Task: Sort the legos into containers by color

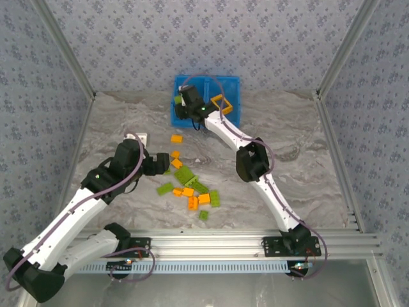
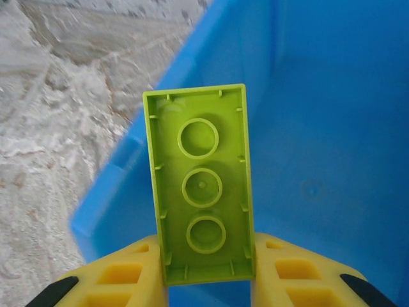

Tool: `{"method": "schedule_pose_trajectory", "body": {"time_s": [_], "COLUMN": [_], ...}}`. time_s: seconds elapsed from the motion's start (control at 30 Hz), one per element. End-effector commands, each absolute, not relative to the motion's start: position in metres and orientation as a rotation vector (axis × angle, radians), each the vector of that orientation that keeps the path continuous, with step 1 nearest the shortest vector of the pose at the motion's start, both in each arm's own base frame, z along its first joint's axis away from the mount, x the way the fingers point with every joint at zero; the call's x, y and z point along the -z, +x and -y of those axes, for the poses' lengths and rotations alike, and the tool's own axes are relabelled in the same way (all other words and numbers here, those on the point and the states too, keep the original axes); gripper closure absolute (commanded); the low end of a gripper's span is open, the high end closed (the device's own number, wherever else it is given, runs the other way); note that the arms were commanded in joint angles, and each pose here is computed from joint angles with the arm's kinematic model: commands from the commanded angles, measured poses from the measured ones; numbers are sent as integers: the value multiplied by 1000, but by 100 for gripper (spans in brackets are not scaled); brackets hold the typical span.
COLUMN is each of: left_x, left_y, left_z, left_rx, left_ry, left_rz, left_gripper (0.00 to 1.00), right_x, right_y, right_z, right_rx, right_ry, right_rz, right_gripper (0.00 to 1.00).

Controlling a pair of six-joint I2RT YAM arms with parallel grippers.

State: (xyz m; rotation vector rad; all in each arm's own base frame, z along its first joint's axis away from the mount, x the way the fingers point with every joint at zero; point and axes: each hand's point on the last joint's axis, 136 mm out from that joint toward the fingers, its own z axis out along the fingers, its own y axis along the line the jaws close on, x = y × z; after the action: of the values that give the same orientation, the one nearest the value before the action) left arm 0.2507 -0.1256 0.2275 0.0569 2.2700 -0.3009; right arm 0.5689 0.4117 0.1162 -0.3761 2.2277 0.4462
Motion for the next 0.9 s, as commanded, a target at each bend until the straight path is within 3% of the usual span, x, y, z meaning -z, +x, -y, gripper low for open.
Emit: {"method": "schedule_pose_trajectory", "body": {"time_s": [0.0, 0.17, 0.4, 0.5, 0.63, 0.87], "left_x": [-227, -217, -197, -187, -170, -135], "left_y": [247, 248, 261, 279, 312, 369], "left_z": [120, 116, 124, 136, 155, 174], "left_rx": [303, 277, 310, 339, 338, 261], "left_ry": [20, -4, -61, -45, 28, 159], "left_rz": [-2259, -2262, -2374, -2427, -2476, -2525], "left_gripper": [1, 1, 2, 2, 3, 3], "right_x": [-126, -137, -218, -259, -308, -313], "right_y": [575, 562, 537, 505, 445, 351], "right_z": [-413, -422, -407, -396, -371, -305], "right_rx": [-505, -548, -573, -598, -626, -584], "right_ry": [-279, -303, -325, -399, -511, -533], "right_rz": [-2219, -2232, -2191, -2183, -2096, -2054], "right_gripper": [66, 50, 47, 45, 35, 12]}}
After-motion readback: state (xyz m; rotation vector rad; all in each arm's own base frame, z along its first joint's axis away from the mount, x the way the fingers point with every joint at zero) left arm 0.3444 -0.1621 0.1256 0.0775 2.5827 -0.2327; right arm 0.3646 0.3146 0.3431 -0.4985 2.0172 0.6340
